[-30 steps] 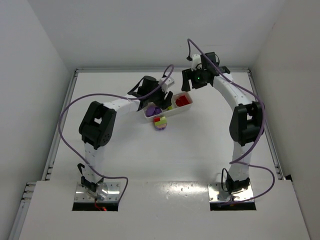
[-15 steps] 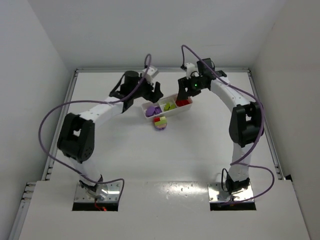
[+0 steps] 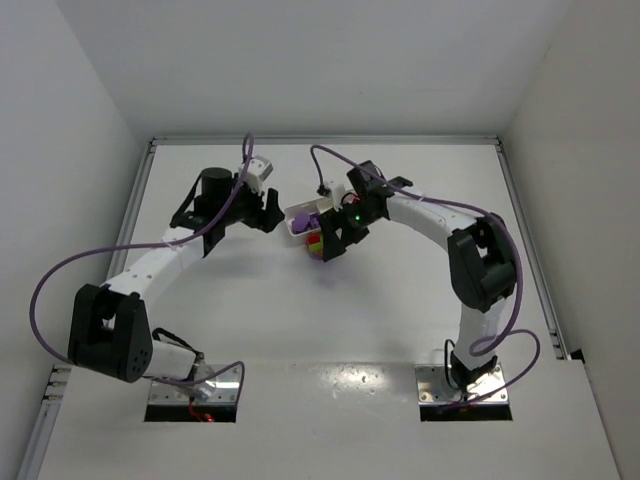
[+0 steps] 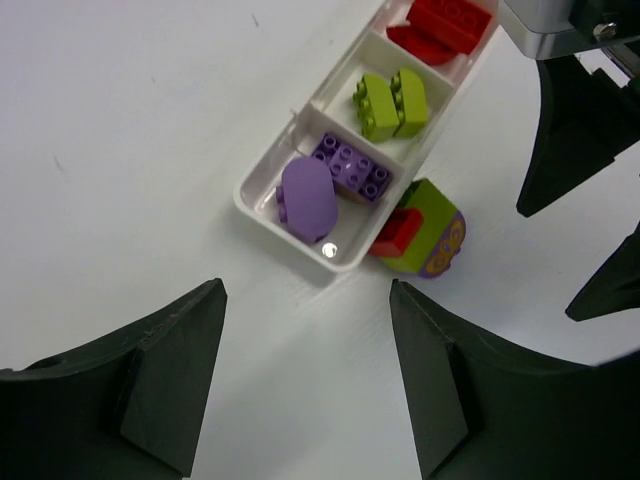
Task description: Sort the legos into containers by color
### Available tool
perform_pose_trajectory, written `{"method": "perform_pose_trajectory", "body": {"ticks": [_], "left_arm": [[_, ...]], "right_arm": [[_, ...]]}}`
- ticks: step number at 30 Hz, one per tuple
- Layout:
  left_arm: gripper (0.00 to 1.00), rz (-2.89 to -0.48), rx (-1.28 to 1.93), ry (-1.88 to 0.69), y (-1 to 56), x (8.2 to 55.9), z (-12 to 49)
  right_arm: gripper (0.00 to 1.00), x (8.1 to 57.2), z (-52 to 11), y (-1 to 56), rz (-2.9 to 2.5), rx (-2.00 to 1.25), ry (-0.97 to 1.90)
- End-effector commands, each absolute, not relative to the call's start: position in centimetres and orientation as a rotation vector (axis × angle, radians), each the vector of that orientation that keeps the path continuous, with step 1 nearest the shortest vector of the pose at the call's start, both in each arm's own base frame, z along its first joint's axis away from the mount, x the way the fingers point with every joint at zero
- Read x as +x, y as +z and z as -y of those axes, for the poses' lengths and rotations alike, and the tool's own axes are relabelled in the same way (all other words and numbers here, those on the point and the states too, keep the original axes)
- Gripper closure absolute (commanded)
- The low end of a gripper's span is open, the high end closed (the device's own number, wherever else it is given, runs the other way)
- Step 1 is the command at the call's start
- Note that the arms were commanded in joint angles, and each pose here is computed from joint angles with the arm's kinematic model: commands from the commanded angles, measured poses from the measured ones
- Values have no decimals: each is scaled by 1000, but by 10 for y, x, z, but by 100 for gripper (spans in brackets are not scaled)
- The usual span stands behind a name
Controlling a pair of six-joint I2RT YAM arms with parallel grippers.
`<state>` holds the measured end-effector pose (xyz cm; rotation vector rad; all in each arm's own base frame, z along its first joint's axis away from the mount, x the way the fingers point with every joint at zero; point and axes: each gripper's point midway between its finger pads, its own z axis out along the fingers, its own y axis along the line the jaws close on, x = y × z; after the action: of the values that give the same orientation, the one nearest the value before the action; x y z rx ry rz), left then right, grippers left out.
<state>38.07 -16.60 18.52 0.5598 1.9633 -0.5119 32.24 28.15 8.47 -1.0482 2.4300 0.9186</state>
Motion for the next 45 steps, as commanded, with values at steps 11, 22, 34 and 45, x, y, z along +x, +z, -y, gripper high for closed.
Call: {"method": "perform_pose_trajectory", "body": {"ticks": [11,22,34,45], "left_arm": [[25,-1952,487,-458,193,355,146],[25,-1938,473,-435,197,344,139],[25,-1944,482,-430,192,338,138],[25,-1947,500,-418,188,337,137]], "right_arm": [[2,344,-294,77,-2561,-466,604],[0,366,-305,49,-2555,-327,355],[0,380,-307,38,-2465,-306,386],[0,380,-310,30,-2413,-333,368]]}}
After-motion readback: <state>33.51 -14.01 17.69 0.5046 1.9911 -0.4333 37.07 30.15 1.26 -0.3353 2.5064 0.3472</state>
